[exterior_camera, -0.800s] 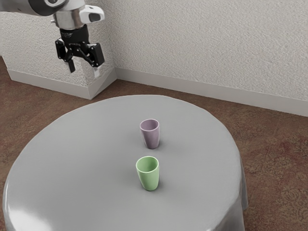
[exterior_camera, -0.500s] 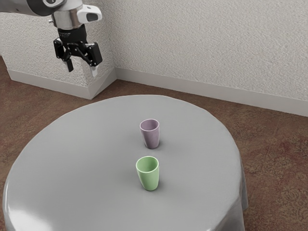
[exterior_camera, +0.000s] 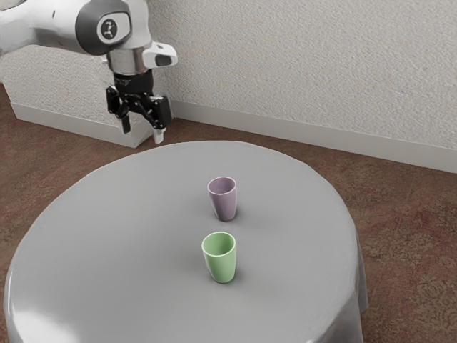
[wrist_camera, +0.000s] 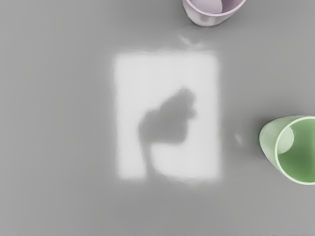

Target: Place the right cup onto the left cup

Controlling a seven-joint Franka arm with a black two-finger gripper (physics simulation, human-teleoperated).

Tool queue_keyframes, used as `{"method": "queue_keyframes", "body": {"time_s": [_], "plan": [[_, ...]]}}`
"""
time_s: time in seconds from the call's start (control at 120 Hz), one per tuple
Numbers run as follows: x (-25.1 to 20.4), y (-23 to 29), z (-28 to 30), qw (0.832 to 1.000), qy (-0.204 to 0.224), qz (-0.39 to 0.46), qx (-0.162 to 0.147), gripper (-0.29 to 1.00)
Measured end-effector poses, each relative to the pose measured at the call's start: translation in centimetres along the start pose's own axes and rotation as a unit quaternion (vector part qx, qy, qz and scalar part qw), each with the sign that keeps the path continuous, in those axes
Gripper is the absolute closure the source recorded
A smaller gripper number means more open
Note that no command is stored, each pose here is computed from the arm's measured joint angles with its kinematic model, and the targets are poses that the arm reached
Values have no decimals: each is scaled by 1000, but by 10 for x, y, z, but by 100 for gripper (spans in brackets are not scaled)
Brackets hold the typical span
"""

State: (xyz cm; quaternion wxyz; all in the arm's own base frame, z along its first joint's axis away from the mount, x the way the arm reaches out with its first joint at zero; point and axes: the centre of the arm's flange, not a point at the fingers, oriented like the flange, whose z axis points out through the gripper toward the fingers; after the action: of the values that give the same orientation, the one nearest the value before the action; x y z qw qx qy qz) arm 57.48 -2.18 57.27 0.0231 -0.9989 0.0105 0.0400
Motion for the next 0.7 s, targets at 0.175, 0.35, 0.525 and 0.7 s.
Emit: {"method": "queue_keyframes", "body": {"time_s": [0.175,0.35,0.525,0.7], "plan": [[12,-2,33,1000,-6,7,-2,0],[16,2,60,1000,-6,18,-3,0],[17,8,81,1000,-3,28,-4,0],[13,16,99,999,1,37,-8,0]]}}
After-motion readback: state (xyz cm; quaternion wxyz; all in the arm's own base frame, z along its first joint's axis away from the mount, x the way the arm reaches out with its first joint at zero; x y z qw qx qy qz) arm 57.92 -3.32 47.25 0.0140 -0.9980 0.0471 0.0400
